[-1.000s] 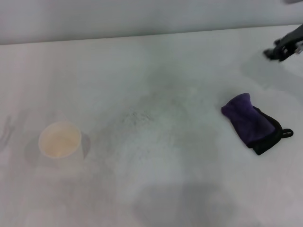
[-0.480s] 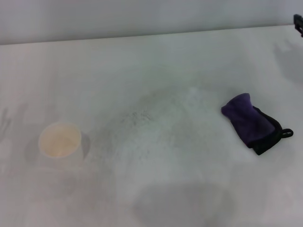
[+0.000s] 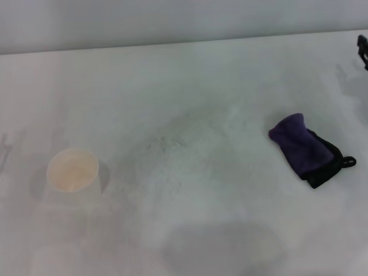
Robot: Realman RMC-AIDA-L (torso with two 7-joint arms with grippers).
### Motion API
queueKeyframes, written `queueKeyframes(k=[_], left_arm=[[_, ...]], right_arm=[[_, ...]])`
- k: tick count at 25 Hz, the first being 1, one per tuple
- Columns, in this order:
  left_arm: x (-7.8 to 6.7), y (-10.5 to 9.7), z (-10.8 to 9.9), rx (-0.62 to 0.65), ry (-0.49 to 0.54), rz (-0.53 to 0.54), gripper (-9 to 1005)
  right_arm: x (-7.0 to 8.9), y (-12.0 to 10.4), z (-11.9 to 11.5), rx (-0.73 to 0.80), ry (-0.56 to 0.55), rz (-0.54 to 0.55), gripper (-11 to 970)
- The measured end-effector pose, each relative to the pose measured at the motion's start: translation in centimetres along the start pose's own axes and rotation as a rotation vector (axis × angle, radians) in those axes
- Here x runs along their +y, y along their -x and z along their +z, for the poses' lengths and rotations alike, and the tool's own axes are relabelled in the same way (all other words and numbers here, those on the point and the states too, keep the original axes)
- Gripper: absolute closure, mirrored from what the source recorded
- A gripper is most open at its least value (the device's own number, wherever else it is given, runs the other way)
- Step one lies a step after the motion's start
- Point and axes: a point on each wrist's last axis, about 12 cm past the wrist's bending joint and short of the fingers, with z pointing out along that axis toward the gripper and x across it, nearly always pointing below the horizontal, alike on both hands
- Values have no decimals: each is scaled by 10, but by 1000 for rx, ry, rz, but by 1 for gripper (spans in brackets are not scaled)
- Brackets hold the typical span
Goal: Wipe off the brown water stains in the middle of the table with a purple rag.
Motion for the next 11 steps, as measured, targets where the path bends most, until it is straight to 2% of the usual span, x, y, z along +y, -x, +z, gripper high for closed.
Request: queueKeyframes(k=[4, 11], left_arm=[[-1, -2, -1, 11, -1, -5, 145], [-1, -3, -5, 15, 4, -10, 145]], right_arm=[[-2, -4, -12, -93, -25, -1, 578], [7, -8, -18, -131, -1, -18, 578]])
